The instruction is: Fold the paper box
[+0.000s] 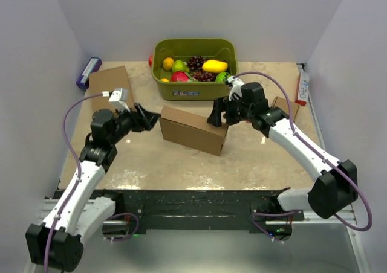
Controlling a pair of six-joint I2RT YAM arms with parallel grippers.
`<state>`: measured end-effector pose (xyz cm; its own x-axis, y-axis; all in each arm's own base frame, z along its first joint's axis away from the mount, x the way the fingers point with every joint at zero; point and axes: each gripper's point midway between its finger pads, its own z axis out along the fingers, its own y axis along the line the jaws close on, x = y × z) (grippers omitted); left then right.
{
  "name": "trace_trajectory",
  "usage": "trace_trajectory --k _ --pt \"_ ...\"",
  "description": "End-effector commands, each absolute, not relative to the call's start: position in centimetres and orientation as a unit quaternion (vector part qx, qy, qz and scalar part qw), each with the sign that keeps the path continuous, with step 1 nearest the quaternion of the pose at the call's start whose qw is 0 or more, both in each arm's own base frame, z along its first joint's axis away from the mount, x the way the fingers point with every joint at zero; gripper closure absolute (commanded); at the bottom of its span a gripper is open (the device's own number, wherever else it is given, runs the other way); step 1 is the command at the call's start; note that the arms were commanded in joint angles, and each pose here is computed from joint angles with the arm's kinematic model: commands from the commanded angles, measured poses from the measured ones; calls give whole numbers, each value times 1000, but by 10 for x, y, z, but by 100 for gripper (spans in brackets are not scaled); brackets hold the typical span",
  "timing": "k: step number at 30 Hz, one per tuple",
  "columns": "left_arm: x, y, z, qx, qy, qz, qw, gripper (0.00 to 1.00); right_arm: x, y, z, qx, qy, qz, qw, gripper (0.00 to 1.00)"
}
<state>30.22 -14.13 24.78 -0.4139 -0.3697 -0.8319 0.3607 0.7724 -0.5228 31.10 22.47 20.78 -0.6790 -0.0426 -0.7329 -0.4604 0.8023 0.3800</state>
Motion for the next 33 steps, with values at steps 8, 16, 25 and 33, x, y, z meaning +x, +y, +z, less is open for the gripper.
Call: trace_trajectory --k 8,16,25,33 --pt "250 -159 150 -22 807 -391 443 37 307 265 212 -196 819 367 395 16" --pt "264 -206 106 17 821 -396 411 38 304 254 205 -171 831 349 398 30" --pt "301 -237 92 47 813 -400 420 39 287 251 198 -162 843 359 367 37" --pt "314 -291 79 87 797 -420 425 32 276 243 210 -169 844 349 369 38"
